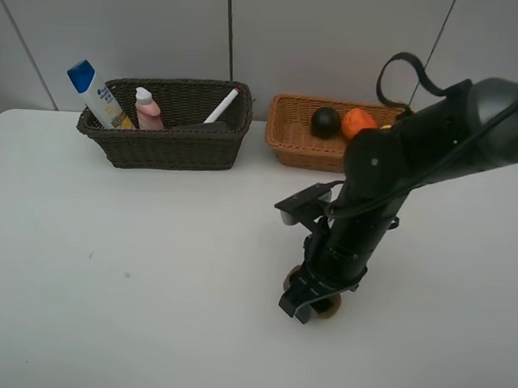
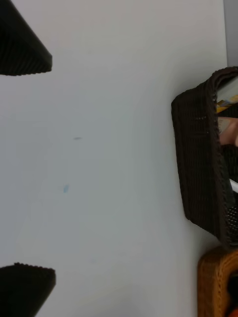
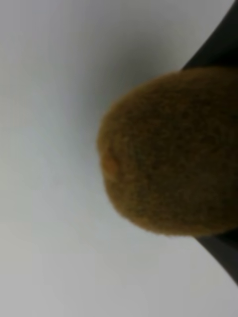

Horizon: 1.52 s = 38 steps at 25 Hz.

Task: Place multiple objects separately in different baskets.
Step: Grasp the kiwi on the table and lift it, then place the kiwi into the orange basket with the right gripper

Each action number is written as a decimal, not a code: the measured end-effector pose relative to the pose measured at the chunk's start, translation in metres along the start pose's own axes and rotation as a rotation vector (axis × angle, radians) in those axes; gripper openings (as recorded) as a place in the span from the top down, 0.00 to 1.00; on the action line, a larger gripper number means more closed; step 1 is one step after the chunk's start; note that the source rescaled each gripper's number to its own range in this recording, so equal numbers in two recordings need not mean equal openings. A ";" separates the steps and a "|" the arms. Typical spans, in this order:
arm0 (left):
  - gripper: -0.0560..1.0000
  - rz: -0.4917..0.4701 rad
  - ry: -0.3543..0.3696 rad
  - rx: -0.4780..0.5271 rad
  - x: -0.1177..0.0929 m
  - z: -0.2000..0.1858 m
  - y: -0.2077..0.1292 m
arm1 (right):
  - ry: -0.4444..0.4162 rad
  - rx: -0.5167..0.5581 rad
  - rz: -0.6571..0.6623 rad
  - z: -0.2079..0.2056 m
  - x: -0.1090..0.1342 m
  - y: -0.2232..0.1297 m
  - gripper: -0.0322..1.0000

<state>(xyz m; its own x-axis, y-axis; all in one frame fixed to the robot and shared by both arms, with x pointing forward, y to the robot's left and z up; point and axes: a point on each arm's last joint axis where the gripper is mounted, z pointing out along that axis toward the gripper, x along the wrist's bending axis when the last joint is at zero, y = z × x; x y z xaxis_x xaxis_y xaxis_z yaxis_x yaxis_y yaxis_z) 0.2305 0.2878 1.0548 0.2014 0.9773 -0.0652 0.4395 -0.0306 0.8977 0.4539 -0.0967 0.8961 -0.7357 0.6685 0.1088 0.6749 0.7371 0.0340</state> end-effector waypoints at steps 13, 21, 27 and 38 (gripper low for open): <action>0.00 0.000 0.000 0.000 0.000 0.000 0.000 | -0.320 -0.431 0.085 -0.125 -0.060 0.060 0.97; 0.00 0.000 0.000 0.000 0.000 0.000 0.000 | -0.317 -0.588 0.378 -0.112 -0.169 0.100 0.97; 0.00 0.000 0.000 0.000 0.000 0.000 0.000 | -0.301 -0.557 0.430 -0.072 -0.196 0.108 0.62; 0.00 0.000 0.000 0.000 0.000 0.000 0.000 | -0.308 -0.458 0.452 -0.079 -0.202 0.096 0.03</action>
<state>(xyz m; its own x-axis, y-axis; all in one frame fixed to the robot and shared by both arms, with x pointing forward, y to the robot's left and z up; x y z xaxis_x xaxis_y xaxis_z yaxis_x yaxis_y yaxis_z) 0.2305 0.2878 1.0548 0.2014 0.9773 -0.0652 0.4395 -0.0306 0.8977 0.6722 -0.1685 0.9558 -0.3153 0.9462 -0.0728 0.8240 0.3110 0.4736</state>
